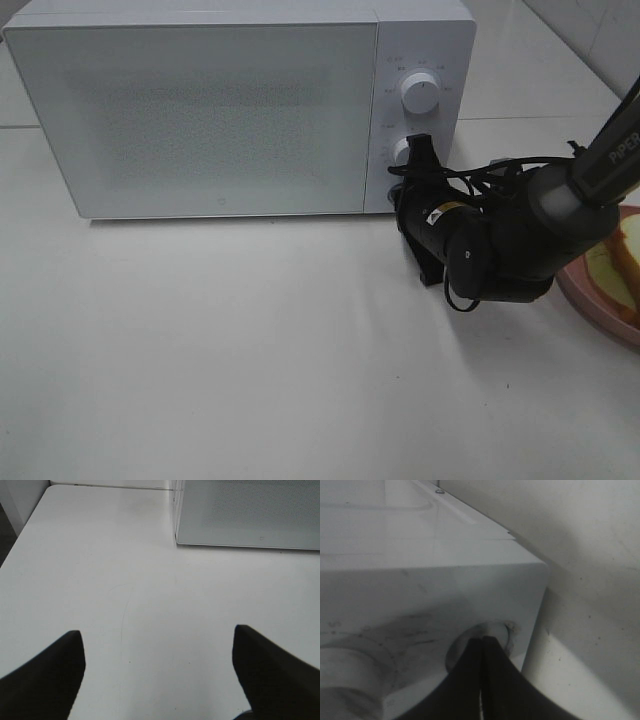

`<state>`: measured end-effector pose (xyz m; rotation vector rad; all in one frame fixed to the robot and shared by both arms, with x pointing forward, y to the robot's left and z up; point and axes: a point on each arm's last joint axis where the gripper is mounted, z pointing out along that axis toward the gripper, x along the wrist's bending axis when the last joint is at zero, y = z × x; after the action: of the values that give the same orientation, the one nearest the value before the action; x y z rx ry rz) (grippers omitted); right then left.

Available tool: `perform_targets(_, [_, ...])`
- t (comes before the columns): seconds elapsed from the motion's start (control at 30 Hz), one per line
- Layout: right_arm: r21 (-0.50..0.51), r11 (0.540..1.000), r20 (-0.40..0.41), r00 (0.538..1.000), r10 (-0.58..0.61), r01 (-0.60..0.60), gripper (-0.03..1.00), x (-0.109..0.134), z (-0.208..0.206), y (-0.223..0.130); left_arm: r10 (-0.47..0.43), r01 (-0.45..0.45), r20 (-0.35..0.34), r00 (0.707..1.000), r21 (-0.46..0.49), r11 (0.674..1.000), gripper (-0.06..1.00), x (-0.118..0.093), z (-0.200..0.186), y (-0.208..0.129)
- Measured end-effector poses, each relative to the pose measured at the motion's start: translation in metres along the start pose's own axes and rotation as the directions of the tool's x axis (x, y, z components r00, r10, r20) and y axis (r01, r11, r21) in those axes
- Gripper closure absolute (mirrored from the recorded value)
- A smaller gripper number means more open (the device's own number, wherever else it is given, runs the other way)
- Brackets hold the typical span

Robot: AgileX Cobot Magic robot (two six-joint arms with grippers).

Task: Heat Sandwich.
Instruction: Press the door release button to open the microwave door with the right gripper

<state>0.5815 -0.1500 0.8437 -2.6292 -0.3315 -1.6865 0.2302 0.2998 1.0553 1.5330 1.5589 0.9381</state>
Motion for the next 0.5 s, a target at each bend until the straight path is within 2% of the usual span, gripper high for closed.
perform_targets(0.5, [-0.004, 1.0, -0.013, 1.0, 0.003, -0.003, 0.95, 0.0014, 0.007, -0.0017, 0.0, 0.0, 0.0, 1.0, 0.0, 1.0, 0.18, 0.0, 0.0, 0.0])
